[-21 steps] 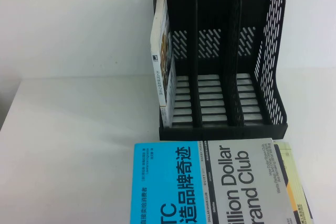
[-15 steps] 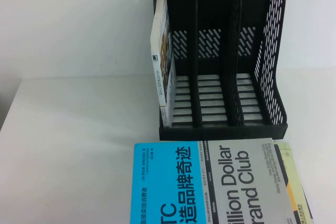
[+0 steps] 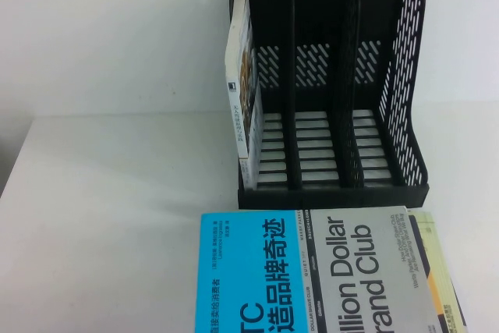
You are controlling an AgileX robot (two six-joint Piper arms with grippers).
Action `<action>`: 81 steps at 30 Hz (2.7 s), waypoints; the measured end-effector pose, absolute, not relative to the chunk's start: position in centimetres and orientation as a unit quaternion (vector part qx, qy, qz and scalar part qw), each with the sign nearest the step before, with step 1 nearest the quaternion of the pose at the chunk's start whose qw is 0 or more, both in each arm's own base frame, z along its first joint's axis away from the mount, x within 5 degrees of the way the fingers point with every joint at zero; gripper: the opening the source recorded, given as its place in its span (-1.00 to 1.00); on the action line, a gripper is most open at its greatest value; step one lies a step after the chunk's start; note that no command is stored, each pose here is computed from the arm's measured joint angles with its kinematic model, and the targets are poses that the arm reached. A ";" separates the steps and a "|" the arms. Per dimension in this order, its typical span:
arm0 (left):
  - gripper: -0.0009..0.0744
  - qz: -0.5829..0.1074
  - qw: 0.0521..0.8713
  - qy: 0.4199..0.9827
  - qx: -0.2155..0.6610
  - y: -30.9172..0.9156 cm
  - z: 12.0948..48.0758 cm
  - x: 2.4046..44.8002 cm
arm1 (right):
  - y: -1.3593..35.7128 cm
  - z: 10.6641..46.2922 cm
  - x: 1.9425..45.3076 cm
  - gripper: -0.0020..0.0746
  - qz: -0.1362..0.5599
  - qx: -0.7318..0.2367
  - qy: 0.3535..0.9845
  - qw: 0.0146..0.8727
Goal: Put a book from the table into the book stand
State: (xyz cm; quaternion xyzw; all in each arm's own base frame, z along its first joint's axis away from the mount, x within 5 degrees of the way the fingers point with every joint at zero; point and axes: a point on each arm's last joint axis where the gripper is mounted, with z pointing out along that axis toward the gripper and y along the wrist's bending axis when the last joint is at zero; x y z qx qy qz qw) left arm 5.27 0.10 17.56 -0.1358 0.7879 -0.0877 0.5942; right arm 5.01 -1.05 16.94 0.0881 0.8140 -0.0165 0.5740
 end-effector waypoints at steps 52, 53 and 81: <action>-0.99 -0.181 0.734 0.628 -0.185 0.3 21.3 5.6 | -0.6 18.7 5.6 -0.96 0.005 0.063 0.744 0.665; -0.99 -0.187 0.743 0.615 -0.189 0.3 21.5 5.5 | -0.5 19.1 5.6 -0.96 0.009 0.059 0.731 0.680; -0.99 -0.166 0.856 0.485 -0.069 -0.6 34.4 2.5 | 0.3 35.0 2.2 -0.96 0.116 0.057 0.479 0.868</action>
